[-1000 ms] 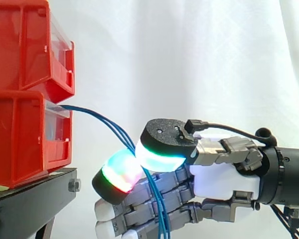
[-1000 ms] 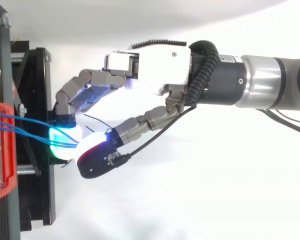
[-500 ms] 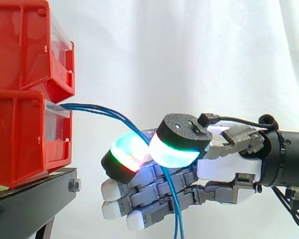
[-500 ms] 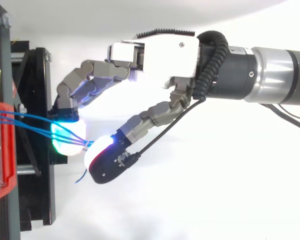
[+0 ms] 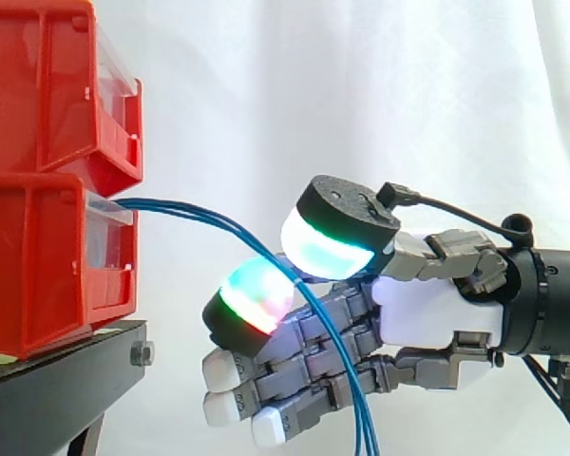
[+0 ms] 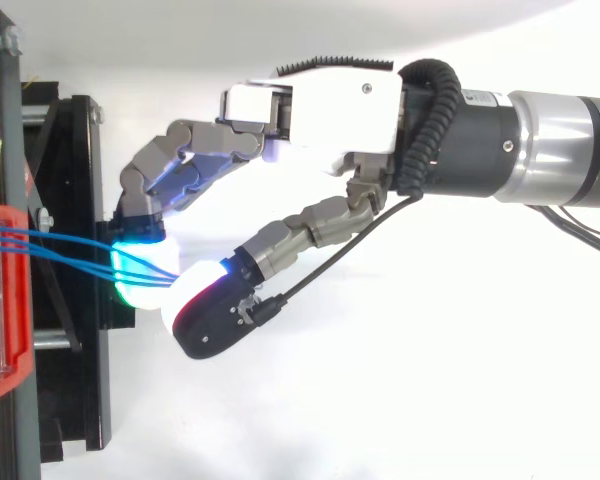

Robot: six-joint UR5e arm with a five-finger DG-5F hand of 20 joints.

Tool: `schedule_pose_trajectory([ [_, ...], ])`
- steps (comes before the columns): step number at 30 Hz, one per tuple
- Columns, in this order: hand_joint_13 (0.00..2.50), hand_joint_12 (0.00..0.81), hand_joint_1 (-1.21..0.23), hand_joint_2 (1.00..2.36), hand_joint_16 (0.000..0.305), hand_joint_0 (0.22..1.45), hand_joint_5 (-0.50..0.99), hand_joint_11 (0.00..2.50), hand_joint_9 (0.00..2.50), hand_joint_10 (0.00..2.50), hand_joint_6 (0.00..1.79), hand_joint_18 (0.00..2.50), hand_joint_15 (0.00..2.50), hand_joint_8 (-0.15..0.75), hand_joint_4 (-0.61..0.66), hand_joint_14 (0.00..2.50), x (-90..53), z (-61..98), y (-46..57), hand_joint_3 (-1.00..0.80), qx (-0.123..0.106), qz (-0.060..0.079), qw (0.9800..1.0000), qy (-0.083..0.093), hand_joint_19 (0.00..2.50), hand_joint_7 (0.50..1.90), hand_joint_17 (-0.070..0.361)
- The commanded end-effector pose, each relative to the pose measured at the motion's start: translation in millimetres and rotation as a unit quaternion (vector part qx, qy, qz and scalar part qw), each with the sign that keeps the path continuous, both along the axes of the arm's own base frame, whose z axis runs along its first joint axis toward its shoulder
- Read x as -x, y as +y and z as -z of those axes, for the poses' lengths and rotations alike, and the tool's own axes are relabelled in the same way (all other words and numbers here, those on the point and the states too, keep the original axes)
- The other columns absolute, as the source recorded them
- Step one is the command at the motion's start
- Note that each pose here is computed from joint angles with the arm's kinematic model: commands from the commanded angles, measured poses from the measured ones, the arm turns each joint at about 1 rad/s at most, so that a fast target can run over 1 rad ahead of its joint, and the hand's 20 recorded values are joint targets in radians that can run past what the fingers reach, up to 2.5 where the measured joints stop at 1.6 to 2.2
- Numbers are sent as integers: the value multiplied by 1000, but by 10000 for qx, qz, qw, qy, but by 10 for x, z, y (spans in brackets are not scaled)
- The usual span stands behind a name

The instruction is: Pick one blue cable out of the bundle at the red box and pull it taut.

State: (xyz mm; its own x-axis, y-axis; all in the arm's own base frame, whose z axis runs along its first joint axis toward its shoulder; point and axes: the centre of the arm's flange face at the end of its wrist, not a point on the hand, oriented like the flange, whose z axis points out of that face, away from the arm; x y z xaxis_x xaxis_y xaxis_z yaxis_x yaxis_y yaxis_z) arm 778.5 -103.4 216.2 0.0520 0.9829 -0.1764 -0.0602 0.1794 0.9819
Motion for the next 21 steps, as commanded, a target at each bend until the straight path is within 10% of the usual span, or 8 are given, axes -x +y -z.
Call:
schedule_pose_trajectory([
  [1, 567, 367, -688, 1007, 53, 590, -157, 407, 690, 9, 899, 569, 268, 310, 89, 10, 0, -4, -8, -397, 0, 5, 10000, -1, 324, 982, 119],
  [15, 560, 368, -913, 1000, 53, 790, -178, 407, 628, 7, 935, 619, 218, 291, -53, 9, -1, -4, 3, -500, 0, -2, 10000, -1, 210, 1033, 120],
  [21, 544, 364, -947, 1000, 53, 625, -170, 421, 619, 7, 921, 602, 229, 272, 65, 9, -1, -4, 3, -500, 0, -2, 10000, -1, 239, 934, 118],
])
